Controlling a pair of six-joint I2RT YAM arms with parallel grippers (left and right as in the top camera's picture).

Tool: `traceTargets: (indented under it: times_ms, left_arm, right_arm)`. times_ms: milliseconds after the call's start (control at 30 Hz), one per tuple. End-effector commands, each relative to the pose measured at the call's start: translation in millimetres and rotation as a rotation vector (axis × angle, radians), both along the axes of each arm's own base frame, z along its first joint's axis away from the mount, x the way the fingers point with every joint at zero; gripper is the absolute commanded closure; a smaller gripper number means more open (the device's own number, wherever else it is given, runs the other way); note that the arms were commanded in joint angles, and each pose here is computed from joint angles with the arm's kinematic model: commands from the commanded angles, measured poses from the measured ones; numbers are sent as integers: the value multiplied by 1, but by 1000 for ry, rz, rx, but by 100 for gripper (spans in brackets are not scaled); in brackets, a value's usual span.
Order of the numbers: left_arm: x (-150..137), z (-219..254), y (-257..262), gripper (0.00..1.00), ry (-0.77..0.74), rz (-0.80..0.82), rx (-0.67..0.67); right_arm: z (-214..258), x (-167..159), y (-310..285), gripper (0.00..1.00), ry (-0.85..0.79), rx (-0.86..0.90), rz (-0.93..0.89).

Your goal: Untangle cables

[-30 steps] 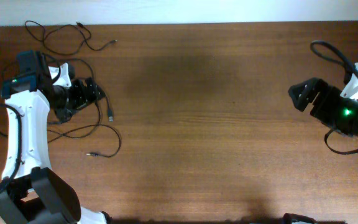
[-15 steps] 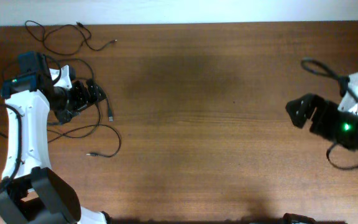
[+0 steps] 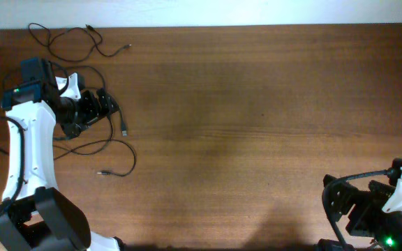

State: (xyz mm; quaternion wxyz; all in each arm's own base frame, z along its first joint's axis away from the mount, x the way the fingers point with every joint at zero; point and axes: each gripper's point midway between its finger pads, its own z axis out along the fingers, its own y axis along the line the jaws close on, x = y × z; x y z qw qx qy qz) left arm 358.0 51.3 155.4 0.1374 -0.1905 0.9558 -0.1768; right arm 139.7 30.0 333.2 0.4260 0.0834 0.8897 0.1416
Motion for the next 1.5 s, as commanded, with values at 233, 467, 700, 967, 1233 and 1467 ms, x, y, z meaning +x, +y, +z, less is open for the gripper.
traceTargets:
  times_ms: [233,467,700,967,1233,1467]
  left_arm:
    - [0,2,2,1,-7,-4,12]
    - [0,2,2,1,-7,-4,12]
    - [0,2,2,1,-7,-4,12]
    - [0,2,2,1,-7,-4,12]
    - [0,2,2,1,-7,-4,12]
    - [0,2,2,1,-7,-4,12]
  right_arm:
    - [-2,-1,-1,1,-5,-18,3]
    - [-12,3,-12,1,15,-69,-30]
    - [-56,48,-17,1,-87,-80,-12]
    - [-94,72,0,1,-385,-155,107]
    - [-120,90,-1,1,-643,-217,102]
    - [-134,99,-10,1,-707,-248,39]
